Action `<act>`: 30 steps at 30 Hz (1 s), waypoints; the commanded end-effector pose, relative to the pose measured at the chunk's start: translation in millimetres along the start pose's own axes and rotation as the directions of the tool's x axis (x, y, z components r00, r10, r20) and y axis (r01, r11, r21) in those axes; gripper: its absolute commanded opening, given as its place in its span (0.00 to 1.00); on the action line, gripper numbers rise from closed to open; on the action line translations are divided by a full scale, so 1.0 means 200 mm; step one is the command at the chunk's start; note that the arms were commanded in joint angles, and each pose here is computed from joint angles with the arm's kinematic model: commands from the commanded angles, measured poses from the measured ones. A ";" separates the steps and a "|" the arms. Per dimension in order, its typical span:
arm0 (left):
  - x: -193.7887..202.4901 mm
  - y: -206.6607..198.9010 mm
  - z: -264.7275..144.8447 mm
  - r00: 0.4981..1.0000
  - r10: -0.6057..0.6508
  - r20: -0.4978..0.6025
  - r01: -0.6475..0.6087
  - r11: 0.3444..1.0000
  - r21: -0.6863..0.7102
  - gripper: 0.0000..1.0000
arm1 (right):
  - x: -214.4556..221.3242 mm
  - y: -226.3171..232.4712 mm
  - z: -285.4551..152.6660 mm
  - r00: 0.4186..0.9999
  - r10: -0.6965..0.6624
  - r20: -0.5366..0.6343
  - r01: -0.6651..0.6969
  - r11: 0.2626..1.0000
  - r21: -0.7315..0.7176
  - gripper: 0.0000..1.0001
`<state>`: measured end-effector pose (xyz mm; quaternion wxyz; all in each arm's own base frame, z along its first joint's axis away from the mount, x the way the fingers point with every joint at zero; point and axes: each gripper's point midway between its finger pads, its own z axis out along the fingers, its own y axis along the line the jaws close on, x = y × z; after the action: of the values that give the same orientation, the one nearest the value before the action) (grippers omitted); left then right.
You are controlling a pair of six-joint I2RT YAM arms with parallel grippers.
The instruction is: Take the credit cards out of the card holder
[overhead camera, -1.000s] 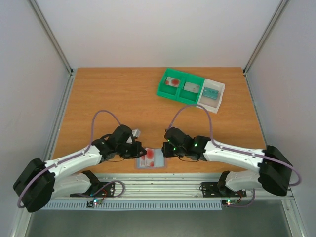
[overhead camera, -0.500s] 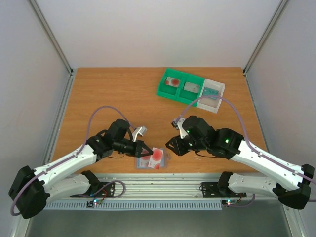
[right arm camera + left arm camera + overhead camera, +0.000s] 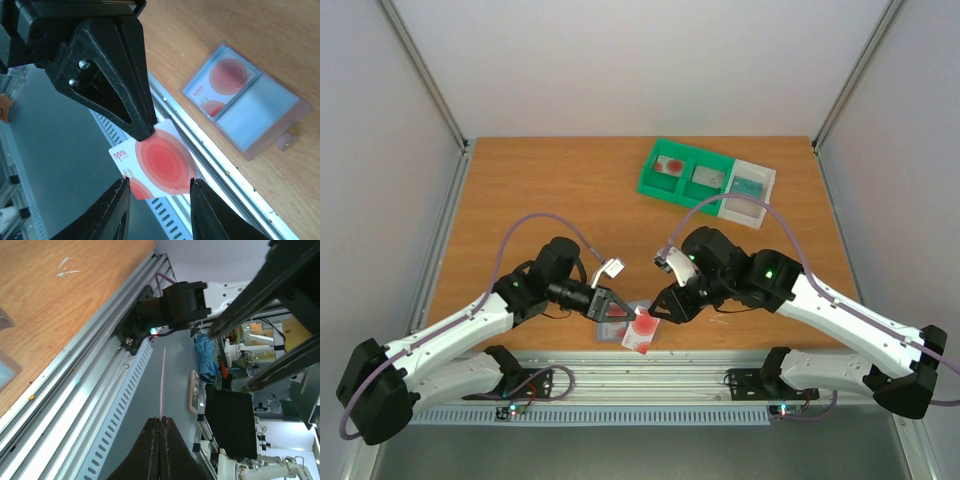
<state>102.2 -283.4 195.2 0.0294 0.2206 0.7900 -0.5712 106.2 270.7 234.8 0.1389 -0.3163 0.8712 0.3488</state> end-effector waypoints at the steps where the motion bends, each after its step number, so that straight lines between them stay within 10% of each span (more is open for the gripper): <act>1: -0.03 -0.16 -0.02 0.994 0.107 0.009 -0.108 0.987 0.118 0.00 | -0.03 0.10 0.01 0.998 -0.052 -0.026 0.049 0.993 -0.109 0.34; 9: -0.01 -0.23 -0.05 0.989 0.147 0.020 -0.149 0.974 0.169 0.00 | -0.06 0.07 0.03 0.999 -0.027 -0.046 0.020 0.989 -0.147 0.36; 28: -0.03 -0.23 -0.06 0.988 0.147 0.052 -0.153 0.977 0.149 0.01 | -0.03 0.22 -0.03 0.999 -0.041 -0.034 0.026 0.927 -0.373 0.01; 30: -0.04 -0.21 -0.07 0.988 0.135 0.070 -0.142 0.985 0.098 0.20 | -0.04 0.20 -0.03 0.999 -0.032 -0.019 0.023 0.933 -0.359 0.01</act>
<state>85.9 -284.2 236.6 0.0413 0.2669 0.7281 -0.6300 90.8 290.0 252.1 0.0658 -0.3466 0.8093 0.4697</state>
